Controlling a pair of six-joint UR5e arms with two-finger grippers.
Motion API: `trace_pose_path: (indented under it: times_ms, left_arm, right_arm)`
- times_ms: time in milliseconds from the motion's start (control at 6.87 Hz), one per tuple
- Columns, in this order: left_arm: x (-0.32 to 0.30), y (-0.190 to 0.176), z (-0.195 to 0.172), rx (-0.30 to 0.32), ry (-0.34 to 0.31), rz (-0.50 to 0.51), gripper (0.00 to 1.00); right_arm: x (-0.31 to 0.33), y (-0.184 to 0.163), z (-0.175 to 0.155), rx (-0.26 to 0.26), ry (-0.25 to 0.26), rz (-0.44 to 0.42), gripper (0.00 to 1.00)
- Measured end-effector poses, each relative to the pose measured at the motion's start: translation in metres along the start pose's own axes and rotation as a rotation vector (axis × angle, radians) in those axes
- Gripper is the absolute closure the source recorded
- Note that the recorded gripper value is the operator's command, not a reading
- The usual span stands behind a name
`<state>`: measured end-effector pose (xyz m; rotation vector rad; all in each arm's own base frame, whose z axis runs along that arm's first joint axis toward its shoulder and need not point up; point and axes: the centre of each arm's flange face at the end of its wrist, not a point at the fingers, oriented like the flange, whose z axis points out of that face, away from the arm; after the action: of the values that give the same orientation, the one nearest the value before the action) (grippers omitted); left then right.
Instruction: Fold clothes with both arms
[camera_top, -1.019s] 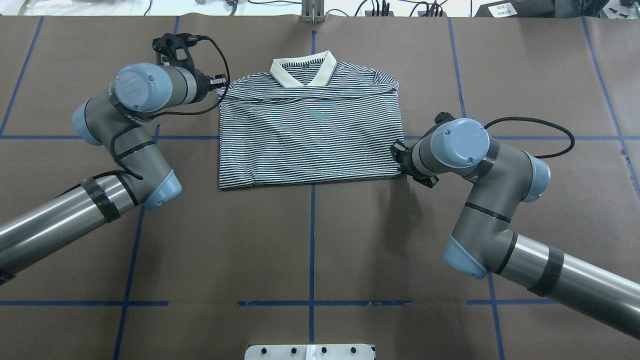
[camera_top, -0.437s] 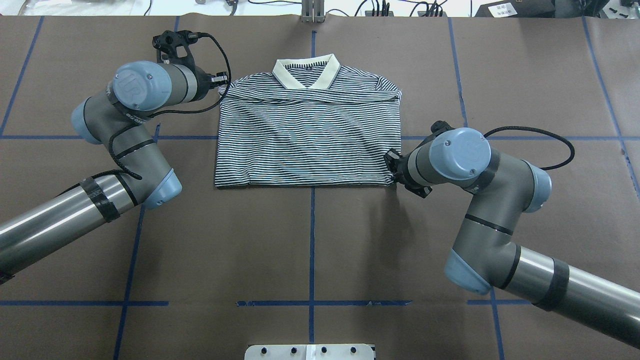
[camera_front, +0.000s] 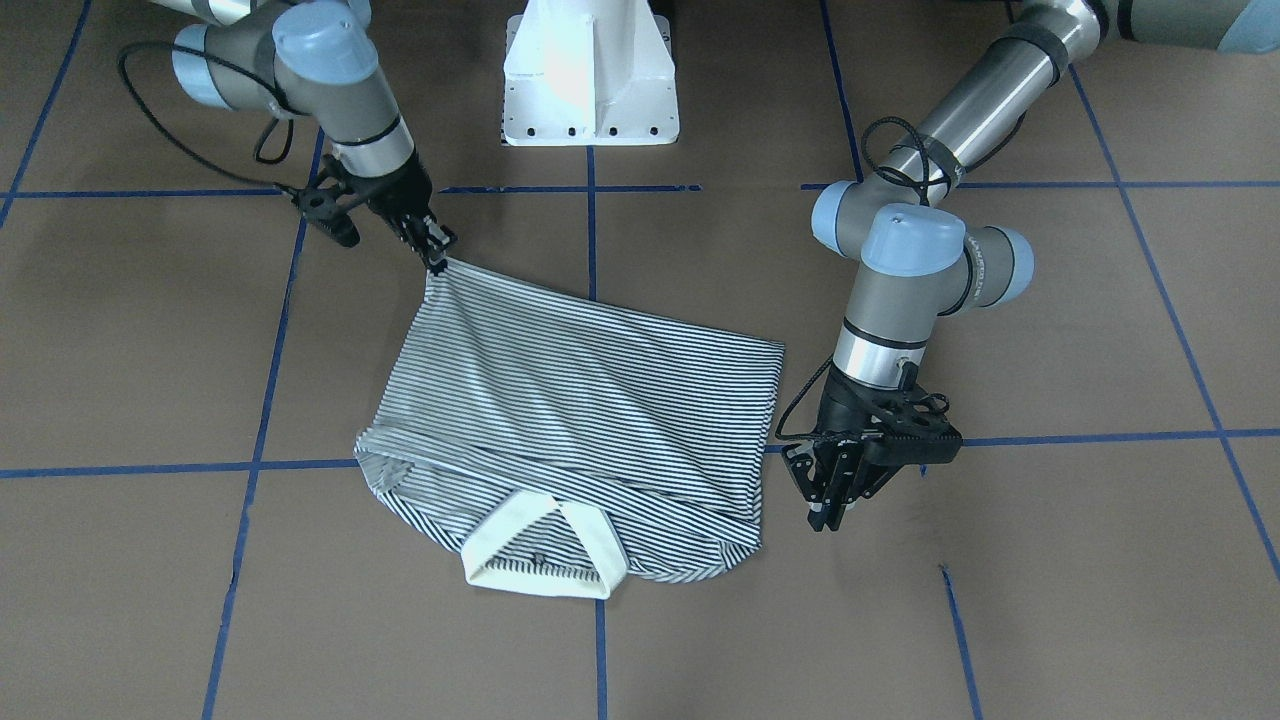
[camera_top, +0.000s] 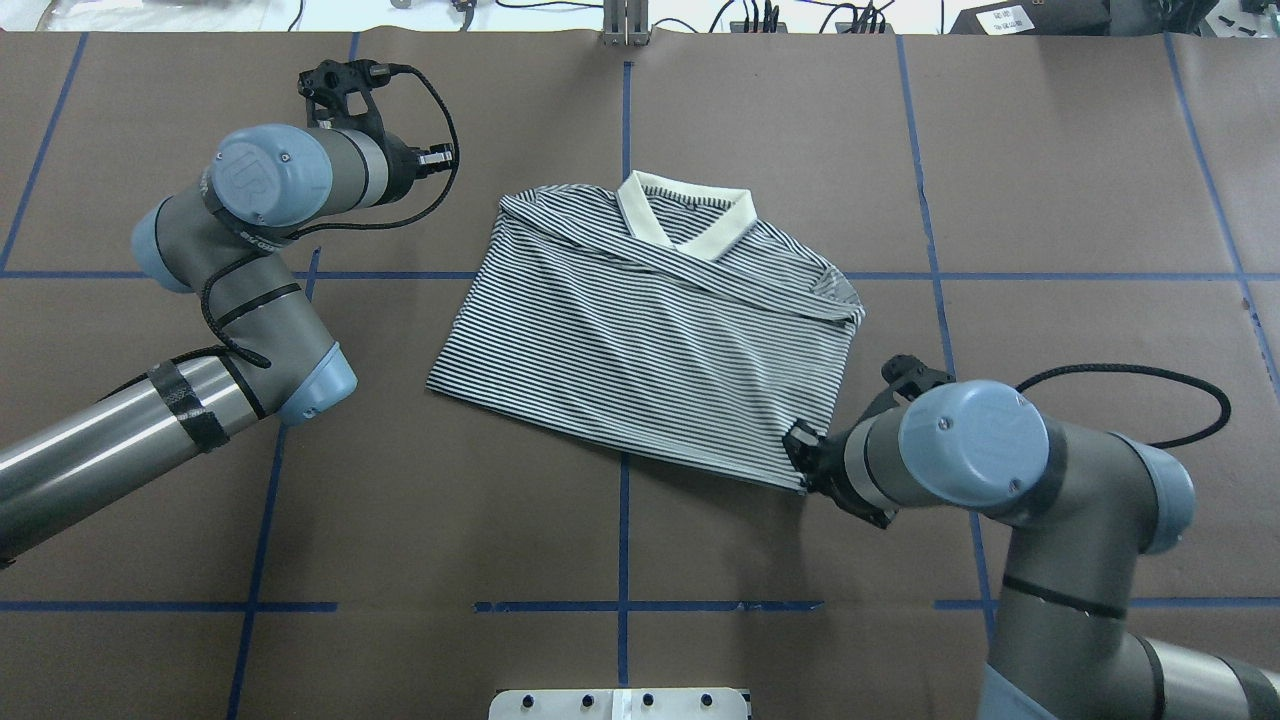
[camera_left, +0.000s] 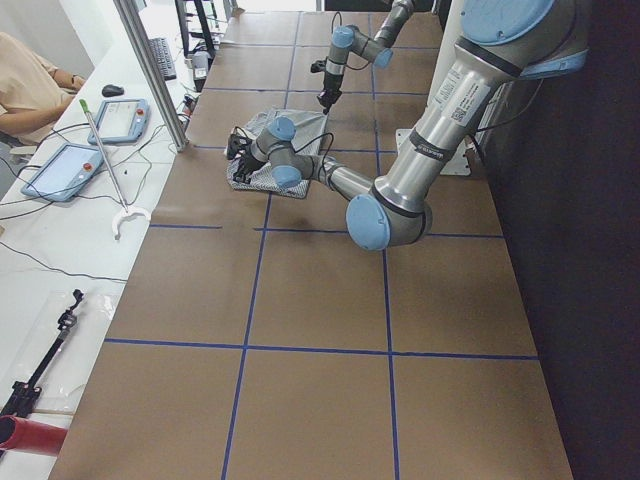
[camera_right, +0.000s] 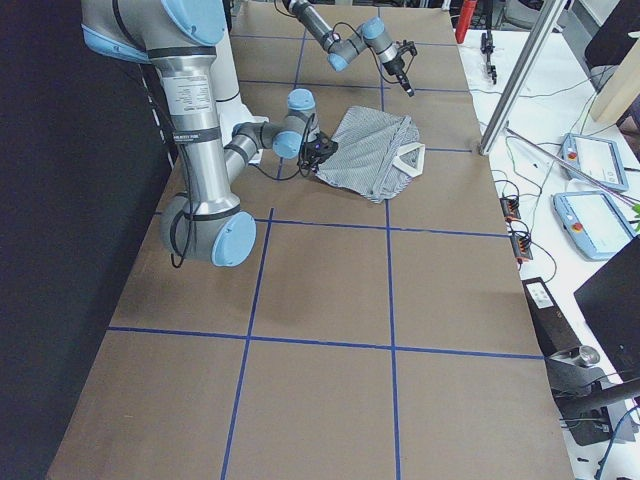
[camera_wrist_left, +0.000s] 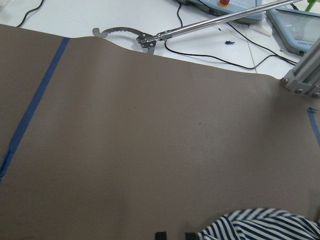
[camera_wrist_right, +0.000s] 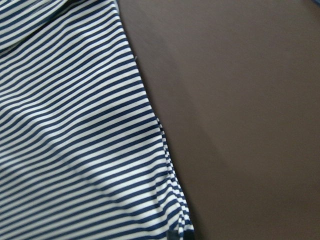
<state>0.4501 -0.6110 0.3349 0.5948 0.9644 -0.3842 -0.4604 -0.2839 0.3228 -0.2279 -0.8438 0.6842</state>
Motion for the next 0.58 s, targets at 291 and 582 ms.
trace_pose_path:
  times_ms: [291, 582]
  left_arm:
    - [0.013, 0.012, -0.013, -0.054, 0.052, -0.018, 0.75]
    - [0.019, 0.033, -0.031, -0.145, 0.106, -0.051, 0.74]
  right_arm:
    - [0.062, 0.060, -0.014, -0.083, 0.105, -0.086, 0.01]
    - [0.081, 0.084, -0.015, -0.113, 0.136, -0.111, 0.00]
